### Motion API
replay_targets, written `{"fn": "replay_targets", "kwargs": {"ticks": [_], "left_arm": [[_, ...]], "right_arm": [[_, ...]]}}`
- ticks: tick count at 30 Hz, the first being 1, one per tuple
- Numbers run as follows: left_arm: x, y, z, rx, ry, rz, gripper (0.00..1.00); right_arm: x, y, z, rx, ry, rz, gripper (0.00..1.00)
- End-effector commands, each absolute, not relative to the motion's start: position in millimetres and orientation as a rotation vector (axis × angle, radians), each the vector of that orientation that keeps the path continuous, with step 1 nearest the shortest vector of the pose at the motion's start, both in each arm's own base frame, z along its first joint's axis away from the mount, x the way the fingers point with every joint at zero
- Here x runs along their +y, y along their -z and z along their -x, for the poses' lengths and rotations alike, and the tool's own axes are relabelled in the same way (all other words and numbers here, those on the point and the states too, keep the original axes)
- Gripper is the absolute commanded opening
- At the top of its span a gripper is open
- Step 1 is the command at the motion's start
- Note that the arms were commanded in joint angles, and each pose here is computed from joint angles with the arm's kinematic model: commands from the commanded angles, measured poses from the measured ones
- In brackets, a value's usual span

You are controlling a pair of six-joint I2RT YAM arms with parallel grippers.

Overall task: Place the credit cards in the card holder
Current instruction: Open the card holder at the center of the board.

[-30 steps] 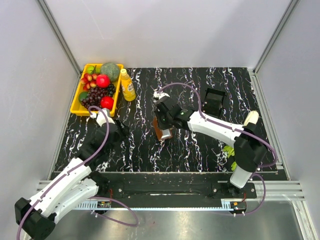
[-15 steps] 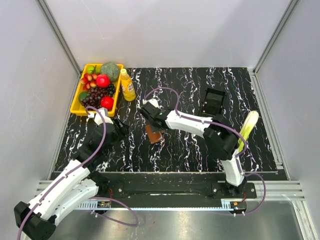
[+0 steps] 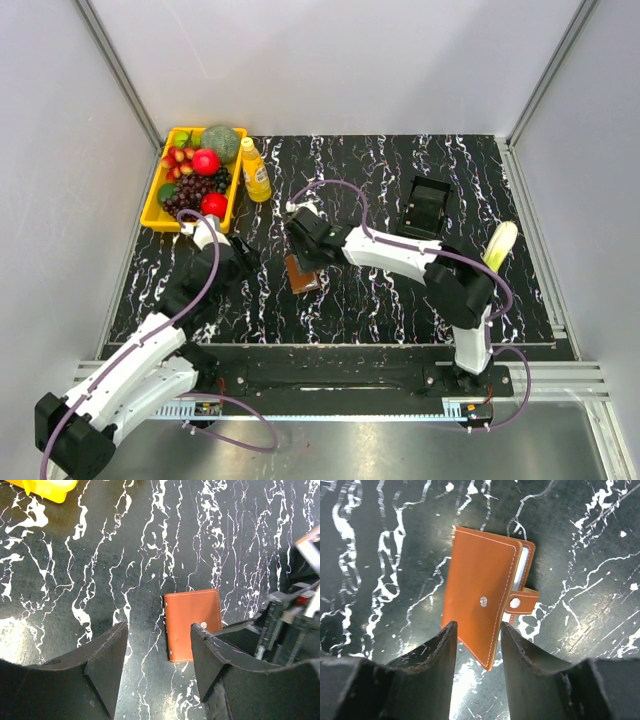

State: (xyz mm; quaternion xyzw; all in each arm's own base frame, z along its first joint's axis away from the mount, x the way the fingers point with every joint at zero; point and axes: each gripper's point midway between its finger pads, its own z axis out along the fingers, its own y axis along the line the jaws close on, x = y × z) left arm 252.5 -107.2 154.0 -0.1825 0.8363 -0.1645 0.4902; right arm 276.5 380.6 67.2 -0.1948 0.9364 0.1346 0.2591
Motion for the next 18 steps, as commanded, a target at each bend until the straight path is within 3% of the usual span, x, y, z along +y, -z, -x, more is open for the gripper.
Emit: {"fn": "replay_targets", "kwargs": {"ticks": [1,9,18], "left_arm": [[-118.0,-159.7,-263.4,2.007,0.469,0.438,0.57],[-133.8,-157.8,-274.6,2.063,0.500,0.385,0.59],[-160.7,-164.5,-294.1,2.183,0.413,0.076,0.59]], "right_arm": [[406.6,-120.4,-267.6,2.419,-0.618,0.512,0.46],[389.7,-155.0,-272.2,2.291,-0.977,0.375,0.54],[308.7,-124.6,-295.5,2.344,-0.769,0.083,0.36]]}}
